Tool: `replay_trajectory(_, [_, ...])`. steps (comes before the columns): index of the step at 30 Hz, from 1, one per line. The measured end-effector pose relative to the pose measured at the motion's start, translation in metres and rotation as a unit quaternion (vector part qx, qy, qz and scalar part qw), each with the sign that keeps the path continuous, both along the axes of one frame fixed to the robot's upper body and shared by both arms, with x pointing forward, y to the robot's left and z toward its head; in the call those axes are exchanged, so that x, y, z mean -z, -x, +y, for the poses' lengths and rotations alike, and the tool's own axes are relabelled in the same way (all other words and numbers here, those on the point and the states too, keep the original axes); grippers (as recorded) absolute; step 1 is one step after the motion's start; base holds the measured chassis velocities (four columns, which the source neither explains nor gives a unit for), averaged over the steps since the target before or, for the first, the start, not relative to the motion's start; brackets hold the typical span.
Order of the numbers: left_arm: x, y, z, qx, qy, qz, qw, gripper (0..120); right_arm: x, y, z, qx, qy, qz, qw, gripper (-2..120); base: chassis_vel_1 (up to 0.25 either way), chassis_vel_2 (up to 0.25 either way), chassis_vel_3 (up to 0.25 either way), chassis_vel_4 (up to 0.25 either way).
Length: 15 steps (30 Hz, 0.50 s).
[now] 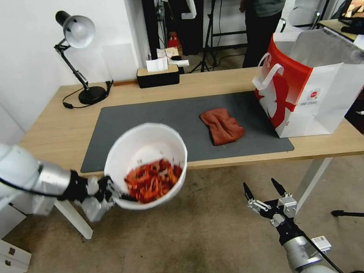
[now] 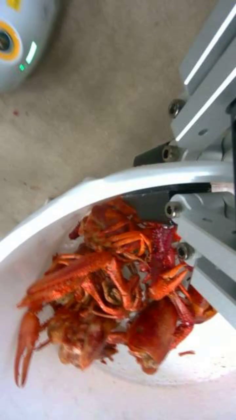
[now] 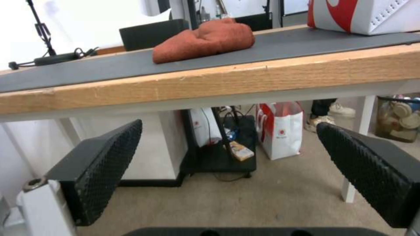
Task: Sweep shrimp from table into container with towel, then put container into takeout bag.
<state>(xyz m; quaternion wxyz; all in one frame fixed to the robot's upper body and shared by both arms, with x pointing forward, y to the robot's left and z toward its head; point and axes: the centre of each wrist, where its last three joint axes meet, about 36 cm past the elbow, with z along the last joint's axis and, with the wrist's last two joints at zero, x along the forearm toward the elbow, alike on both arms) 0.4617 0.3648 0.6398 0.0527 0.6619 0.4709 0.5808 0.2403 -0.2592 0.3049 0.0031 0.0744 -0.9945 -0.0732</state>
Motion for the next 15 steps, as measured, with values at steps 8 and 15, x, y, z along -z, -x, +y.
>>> replay_trajectory(8, [-0.019, -0.081, -0.017, -0.005, 0.035, -0.034, 0.9988, 0, 0.000, 0.006, 0.004, 0.006, 0.003, 0.001, 1.000, 100, 0.000, 0.000, 0.000, 0.000])
replay_trajectory(15, [-0.028, -0.134, -0.047, 0.001, 0.043, -0.040, 0.9982, 0, 0.000, 0.012, 0.007, 0.008, 0.007, 0.001, 1.000, 100, 0.000, 0.000, 0.000, 0.000])
